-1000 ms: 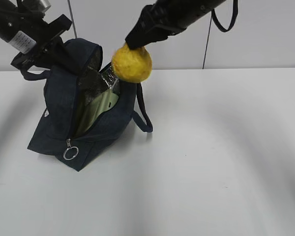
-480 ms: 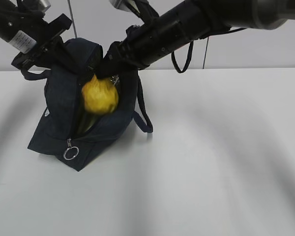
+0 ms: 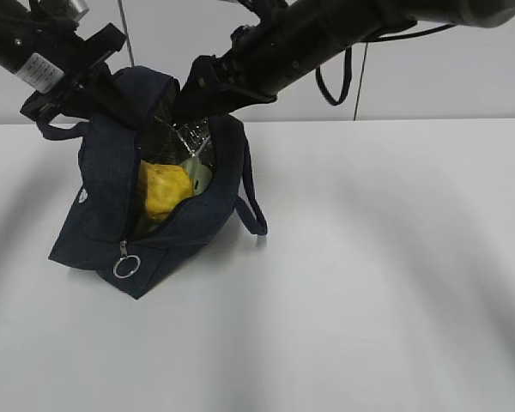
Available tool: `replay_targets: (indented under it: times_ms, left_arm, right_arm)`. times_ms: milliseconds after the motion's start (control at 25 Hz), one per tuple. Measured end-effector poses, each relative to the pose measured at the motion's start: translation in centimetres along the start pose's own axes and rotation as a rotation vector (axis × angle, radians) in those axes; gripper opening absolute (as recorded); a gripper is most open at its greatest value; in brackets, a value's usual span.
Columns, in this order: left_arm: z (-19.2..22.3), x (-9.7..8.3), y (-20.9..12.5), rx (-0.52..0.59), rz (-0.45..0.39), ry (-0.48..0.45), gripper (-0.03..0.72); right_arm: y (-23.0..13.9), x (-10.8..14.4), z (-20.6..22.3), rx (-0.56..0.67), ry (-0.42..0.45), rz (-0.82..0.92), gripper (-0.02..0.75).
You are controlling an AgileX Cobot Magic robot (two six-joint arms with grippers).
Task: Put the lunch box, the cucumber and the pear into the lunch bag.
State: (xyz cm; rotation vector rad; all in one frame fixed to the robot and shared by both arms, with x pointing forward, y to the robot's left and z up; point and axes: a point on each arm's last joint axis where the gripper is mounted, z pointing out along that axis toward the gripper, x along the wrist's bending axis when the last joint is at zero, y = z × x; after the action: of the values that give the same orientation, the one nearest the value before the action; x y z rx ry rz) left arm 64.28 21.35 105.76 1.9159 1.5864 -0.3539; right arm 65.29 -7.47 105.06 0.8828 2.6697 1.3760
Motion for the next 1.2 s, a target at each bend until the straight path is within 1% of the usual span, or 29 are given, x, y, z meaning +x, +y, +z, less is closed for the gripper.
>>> replay_targets:
  times_ms: [160,240,440,560,680,720,760,840,920,960,1000,1080,1200]
  left_arm:
    - [0.0,0.0,0.0,0.0,0.0,0.0,0.0]
    - [0.0,0.0,0.0,0.0,0.0,0.0,0.0]
    - [0.0,0.0,0.0,0.0,0.0,0.0,0.0]
    - [0.0,0.0,0.0,0.0,0.0,0.0,0.0]
    - [0.0,0.0,0.0,0.0,0.0,0.0,0.0]
    - [0.0,0.0,0.0,0.0,0.0,0.0,0.0]
    - [0.0,0.0,0.0,0.0,0.0,0.0,0.0]
    - [0.0,0.0,0.0,0.0,0.0,0.0,0.0]
    - [0.0,0.0,0.0,0.0,0.0,0.0,0.0]
    - [0.0,0.0,0.0,0.0,0.0,-0.001,0.0]
    - [0.0,-0.1,0.0,0.0,0.0,-0.003,0.0]
    - [0.2,-0.4,0.0,0.003,0.004,-0.011,0.0]
    - [1.2,-2.0,-0.3,0.024,0.035,-0.031,0.0]
  right_arm:
    - [-0.3,-0.6,-1.2,0.075,-0.109,0.117,0.58]
    - [-0.6,-1.1,-1.4,0.1,-0.147,0.191,0.58]
    - [-2.0,-2.1,0.2,0.143,-0.176,0.412,0.573]
    - [-3.2,-2.8,1.6,0.179,-0.174,0.516,0.533]
    - [-4.1,-3.2,2.6,0.207,-0.159,0.571,0.459]
    - [-4.2,-3.2,2.8,0.208,-0.146,0.588,0.429]
    - [-4.4,-3.3,3.1,0.211,-0.138,0.599,0.383]
    - [-4.6,-3.3,3.4,0.216,-0.127,0.61,0.258]
    - [-4.6,-3.3,3.4,0.221,-0.124,0.611,0.094]
    - [-4.7,-3.2,3.4,0.23,-0.123,0.606,0.043]
    - [-4.6,-3.4,3.2,0.237,-0.126,0.601,0.019]
    - [-4.3,-3.5,2.6,0.251,-0.129,0.592,-0.001]
    - [-3.7,-3.7,0.5,0.284,-0.142,0.582,-0.003]
